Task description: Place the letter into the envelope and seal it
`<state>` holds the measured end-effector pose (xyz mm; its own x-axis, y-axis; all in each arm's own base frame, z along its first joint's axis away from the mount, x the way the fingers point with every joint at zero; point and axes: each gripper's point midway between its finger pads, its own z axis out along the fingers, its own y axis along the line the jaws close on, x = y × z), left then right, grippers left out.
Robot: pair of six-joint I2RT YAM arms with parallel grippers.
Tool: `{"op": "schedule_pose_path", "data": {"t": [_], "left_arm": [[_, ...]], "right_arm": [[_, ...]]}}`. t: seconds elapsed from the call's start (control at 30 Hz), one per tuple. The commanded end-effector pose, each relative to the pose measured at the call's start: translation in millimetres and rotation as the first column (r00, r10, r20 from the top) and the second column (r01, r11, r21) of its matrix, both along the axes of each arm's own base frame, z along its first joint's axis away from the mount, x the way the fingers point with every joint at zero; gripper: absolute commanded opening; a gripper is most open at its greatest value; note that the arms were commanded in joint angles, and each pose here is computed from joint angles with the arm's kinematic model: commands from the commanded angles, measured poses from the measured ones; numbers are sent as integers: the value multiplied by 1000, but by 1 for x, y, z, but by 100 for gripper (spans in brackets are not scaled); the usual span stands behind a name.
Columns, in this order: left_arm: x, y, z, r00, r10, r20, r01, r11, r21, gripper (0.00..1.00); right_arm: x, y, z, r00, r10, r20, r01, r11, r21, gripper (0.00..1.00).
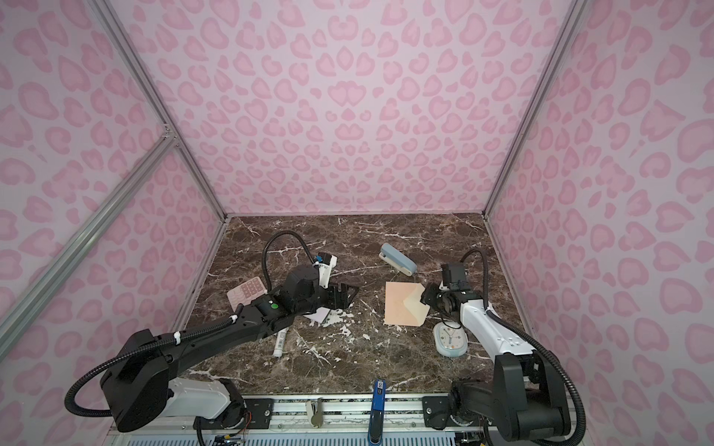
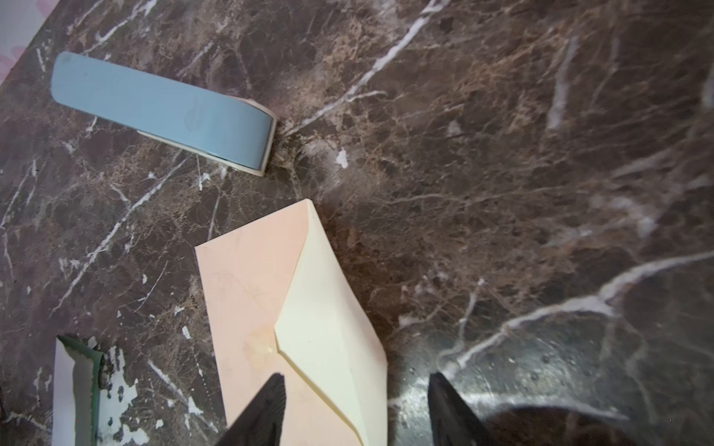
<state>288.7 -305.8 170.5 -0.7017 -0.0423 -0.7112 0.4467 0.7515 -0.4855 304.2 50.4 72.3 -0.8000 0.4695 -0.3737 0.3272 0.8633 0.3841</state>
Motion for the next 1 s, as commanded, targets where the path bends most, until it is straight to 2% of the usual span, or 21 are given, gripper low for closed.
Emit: {"op": "schedule_pose_path", "data": {"t": [0.0, 0.3, 0.8, 0.97], "left_arm": [[4, -6, 13, 1000, -2, 27, 3, 999, -39, 88], [-1, -4, 13, 1000, -12, 20, 13, 999, -42, 88], [-12, -17, 7, 998, -56, -32, 53, 993, -104, 86], [-11, -23, 12, 998, -67, -23, 63, 990, -127, 85]], "right_arm": [[-4, 7, -5, 1000, 22, -12, -21, 999, 26, 61], [-14, 7, -22, 999, 12, -49, -10, 999, 39, 58], [-14, 16, -31, 997, 40, -61, -38, 998, 45, 41], [-13, 16, -34, 997, 46, -64, -44, 998, 37, 31]]}}
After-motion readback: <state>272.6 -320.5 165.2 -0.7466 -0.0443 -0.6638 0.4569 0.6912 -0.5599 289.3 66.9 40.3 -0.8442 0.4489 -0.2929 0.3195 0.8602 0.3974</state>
